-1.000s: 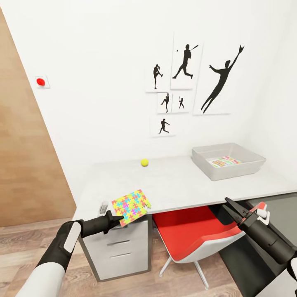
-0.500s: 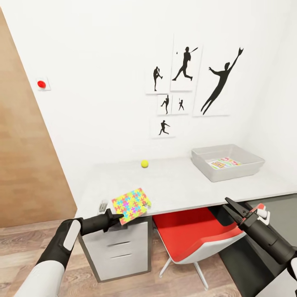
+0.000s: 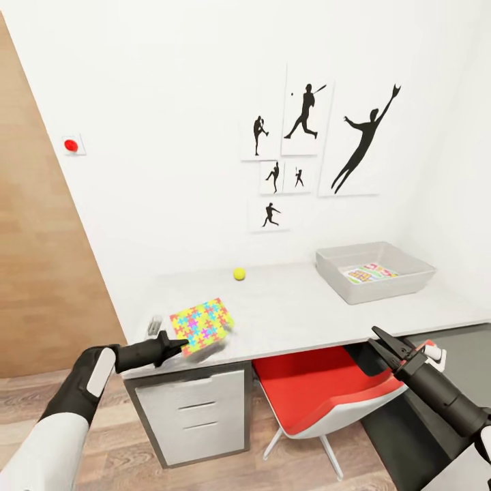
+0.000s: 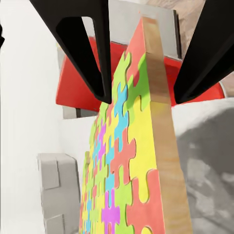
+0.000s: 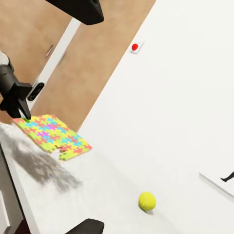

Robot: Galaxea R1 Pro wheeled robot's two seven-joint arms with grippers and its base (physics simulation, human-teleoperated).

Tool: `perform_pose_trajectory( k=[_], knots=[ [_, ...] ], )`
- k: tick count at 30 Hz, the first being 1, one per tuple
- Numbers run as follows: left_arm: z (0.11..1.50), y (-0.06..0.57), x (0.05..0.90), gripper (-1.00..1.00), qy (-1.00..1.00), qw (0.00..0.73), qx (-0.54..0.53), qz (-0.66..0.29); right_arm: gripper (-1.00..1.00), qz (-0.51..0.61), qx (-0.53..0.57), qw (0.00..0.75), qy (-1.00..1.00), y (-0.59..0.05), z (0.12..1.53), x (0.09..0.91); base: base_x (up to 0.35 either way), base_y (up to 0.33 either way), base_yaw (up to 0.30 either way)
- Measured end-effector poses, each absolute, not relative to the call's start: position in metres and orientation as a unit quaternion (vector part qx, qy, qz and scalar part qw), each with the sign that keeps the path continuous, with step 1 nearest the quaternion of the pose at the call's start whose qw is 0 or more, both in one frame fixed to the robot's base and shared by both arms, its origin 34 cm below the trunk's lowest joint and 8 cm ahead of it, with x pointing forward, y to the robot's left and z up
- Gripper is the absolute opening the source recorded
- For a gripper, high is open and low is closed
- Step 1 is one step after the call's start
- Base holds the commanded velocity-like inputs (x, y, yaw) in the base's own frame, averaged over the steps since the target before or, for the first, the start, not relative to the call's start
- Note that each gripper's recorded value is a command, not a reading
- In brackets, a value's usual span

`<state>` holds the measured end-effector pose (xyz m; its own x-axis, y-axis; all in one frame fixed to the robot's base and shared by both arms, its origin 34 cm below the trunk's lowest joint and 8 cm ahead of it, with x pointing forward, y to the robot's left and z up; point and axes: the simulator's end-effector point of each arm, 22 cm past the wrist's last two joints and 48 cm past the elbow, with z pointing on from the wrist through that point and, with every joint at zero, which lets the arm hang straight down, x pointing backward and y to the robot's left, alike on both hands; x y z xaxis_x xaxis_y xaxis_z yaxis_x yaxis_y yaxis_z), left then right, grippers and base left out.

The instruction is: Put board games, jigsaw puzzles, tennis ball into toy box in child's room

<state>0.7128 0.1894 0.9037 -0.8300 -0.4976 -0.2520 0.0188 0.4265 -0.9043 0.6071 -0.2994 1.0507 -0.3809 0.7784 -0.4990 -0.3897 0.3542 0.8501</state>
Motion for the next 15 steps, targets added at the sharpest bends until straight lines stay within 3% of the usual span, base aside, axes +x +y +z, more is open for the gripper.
perform_pose_trajectory(
  k=[5, 15],
  knots=[
    [0.955, 0.226, 0.712, -1.00, 0.776, 0.282, -0.108, -0.554, 1.00, 0.546, 0.156, 0.534, 0.626, -0.299, 1.057, 0.607, 0.000, 0.000, 0.000],
    [1.018, 0.233, 0.685, -1.00, 0.749, 0.269, -0.009, -0.606, 1.00, 0.546, 0.157, 0.535, 0.625, -0.299, 1.070, 0.606, 0.000, 0.000, 0.000]
  ],
)
